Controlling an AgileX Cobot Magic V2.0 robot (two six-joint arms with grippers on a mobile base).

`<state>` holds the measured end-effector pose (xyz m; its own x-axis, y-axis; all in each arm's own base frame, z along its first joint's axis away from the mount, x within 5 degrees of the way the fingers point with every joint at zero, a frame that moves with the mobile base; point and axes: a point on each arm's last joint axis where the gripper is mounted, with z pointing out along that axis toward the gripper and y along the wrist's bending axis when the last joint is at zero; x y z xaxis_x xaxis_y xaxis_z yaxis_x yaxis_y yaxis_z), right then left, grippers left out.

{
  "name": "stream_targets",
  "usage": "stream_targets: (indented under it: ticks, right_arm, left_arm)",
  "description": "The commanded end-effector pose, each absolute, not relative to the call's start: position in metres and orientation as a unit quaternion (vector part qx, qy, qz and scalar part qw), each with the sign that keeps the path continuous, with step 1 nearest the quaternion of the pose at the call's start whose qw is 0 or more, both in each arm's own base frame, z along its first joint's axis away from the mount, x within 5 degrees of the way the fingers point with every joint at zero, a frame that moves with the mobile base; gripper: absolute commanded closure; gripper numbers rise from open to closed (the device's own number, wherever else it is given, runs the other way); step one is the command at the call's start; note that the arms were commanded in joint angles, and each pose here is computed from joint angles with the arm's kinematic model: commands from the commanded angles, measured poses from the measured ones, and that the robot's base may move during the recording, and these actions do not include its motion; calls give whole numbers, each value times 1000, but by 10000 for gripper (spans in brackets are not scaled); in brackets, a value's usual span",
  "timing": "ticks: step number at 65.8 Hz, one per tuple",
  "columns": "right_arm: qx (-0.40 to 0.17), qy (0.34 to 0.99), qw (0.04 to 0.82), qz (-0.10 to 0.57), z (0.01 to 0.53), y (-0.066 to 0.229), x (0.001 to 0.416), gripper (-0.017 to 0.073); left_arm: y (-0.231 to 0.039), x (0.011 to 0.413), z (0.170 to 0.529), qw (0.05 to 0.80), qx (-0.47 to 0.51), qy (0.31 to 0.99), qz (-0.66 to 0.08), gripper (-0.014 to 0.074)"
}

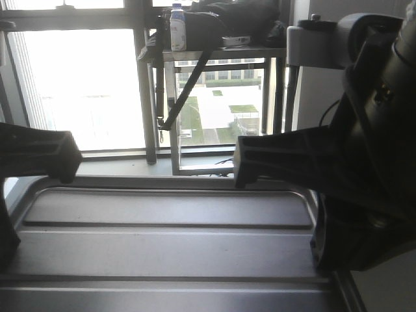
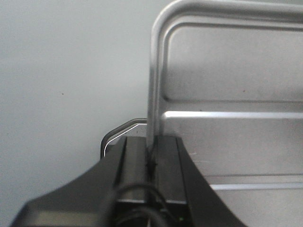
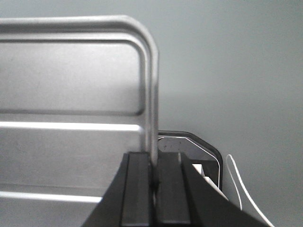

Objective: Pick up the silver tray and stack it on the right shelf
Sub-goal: 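Hold the tray level in both grippers while the base drives away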

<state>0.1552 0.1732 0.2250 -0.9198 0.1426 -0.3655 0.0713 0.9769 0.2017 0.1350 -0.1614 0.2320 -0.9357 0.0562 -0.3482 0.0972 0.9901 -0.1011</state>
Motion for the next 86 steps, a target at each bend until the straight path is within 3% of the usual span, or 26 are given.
stream_targets:
  ticks: [1, 86]
  right_arm:
    - [44, 971, 217, 90, 236, 170, 158, 492]
    - [44, 971, 217, 90, 236, 170, 158, 492]
  left_arm:
    - [-160, 137, 242, 193, 46, 979, -54, 686]
    - [-160, 137, 242, 193, 46, 979, -54, 686]
